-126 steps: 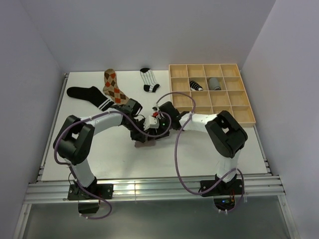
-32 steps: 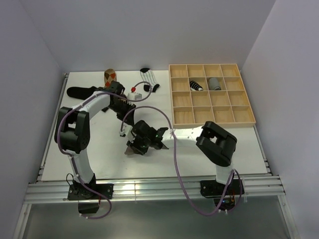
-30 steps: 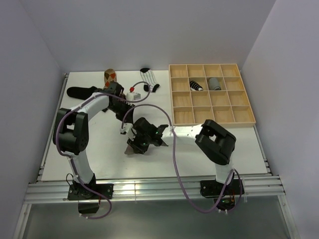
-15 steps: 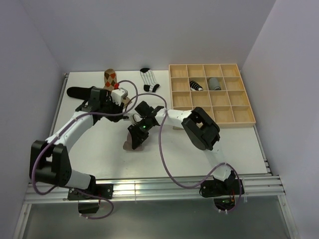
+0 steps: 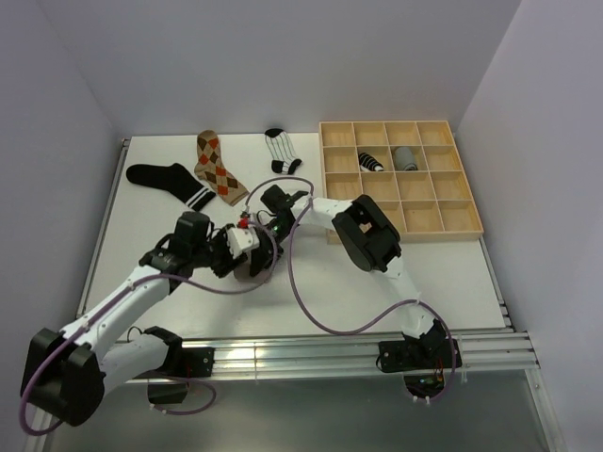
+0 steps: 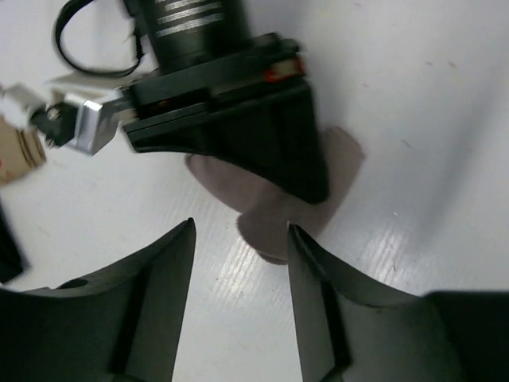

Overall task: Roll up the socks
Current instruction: Roll the sock at the center of the board.

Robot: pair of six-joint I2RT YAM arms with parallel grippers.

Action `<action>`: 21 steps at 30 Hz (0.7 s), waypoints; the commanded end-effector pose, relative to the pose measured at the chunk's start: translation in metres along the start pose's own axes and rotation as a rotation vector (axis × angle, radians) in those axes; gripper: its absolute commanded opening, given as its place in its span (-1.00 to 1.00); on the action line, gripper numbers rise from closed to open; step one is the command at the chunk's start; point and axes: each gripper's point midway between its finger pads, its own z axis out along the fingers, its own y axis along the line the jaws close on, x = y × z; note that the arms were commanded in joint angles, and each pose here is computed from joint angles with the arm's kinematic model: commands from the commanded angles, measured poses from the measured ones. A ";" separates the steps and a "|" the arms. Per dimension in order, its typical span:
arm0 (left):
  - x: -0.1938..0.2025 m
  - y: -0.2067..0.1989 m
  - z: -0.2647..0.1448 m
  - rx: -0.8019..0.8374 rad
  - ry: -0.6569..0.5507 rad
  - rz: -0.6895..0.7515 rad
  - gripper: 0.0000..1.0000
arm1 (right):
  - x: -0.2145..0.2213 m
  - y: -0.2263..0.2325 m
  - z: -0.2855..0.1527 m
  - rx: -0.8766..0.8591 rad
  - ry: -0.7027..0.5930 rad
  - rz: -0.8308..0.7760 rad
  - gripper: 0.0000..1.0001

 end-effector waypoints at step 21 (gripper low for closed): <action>0.038 -0.043 0.043 0.036 0.022 0.499 0.26 | -0.002 -0.042 0.000 -0.001 0.013 0.164 -0.50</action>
